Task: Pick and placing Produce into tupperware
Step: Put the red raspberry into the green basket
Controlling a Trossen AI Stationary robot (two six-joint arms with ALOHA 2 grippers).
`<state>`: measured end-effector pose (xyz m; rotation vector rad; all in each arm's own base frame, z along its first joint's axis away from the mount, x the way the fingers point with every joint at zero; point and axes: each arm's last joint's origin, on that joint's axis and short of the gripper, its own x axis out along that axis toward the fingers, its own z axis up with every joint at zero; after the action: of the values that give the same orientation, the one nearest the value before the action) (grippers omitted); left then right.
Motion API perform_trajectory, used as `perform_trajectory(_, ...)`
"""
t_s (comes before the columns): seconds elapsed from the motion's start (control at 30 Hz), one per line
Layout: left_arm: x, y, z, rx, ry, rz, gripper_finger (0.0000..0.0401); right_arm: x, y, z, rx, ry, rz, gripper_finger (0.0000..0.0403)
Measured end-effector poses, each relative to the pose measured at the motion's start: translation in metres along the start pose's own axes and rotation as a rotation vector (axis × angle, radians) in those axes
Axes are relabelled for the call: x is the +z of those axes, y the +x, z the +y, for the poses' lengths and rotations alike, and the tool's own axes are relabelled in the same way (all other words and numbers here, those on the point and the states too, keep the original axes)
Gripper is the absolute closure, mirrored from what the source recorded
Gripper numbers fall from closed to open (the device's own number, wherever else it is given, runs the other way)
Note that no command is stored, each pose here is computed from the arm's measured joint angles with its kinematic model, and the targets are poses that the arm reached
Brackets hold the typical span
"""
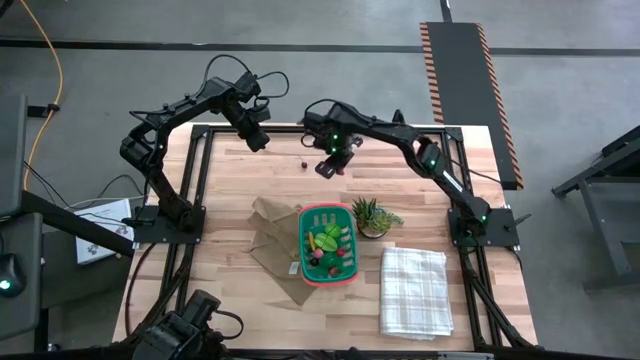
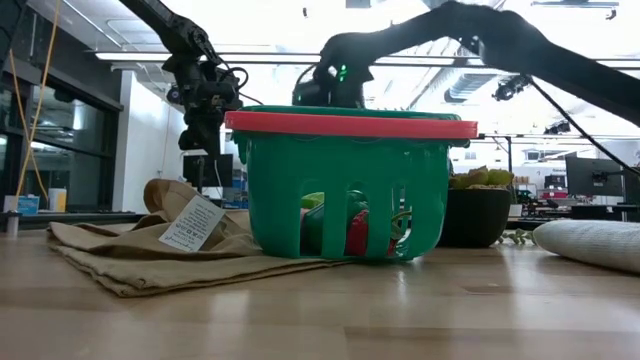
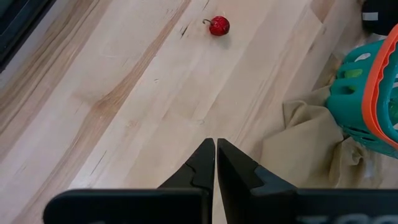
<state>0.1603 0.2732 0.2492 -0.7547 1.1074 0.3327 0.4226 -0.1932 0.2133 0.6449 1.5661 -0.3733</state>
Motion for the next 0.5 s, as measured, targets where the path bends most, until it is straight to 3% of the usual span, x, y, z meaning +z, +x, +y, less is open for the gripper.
perform_trajectory(0.23,0.000,0.000,0.000,0.000,0.000,0.000,0.0394,-0.011,-0.042,0.007,0.079,-0.027,-0.155,0.0331)
perform_trajectory(0.5,0.000,0.000,0.000,0.000,0.000,0.000,0.0394,-0.028,-0.083,0.017,0.244,-0.099,-0.274,0.0332)
